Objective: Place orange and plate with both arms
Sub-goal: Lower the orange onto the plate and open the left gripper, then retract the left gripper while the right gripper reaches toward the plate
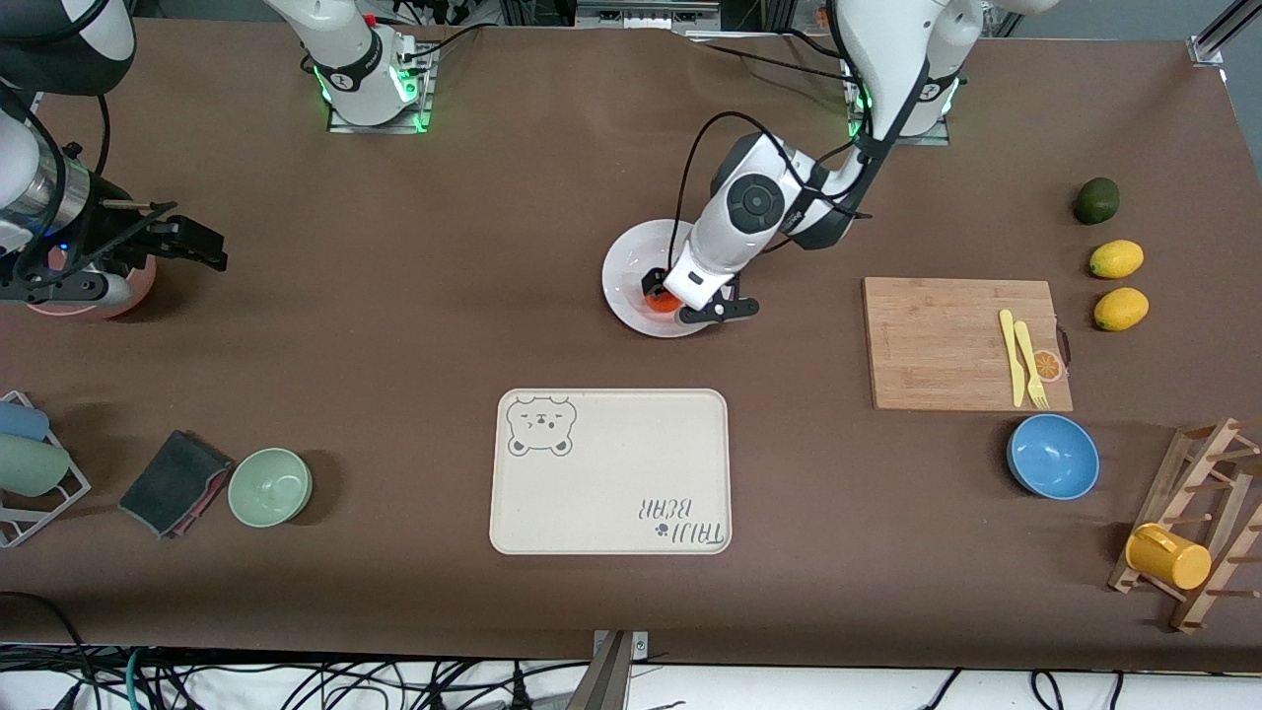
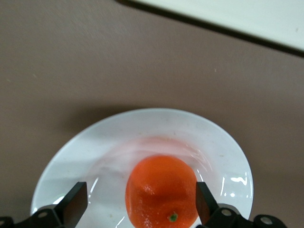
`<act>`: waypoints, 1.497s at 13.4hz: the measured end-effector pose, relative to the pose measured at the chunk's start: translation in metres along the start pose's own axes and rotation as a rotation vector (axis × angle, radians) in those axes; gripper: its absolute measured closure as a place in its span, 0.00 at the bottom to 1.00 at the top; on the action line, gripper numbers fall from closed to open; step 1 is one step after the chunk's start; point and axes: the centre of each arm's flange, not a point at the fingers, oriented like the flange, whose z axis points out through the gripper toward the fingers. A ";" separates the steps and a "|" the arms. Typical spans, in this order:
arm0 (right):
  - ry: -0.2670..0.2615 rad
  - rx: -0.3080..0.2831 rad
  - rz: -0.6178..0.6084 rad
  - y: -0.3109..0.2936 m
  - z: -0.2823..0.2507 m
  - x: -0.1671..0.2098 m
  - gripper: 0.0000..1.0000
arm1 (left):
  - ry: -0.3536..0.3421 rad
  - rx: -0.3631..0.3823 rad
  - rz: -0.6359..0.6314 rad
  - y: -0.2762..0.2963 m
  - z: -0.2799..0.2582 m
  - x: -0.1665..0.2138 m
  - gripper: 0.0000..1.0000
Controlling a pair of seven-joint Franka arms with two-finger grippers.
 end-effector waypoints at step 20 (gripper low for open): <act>-0.199 0.364 -0.186 -0.226 0.143 0.025 0.00 | 0.136 0.197 0.022 -0.267 -0.398 0.097 0.00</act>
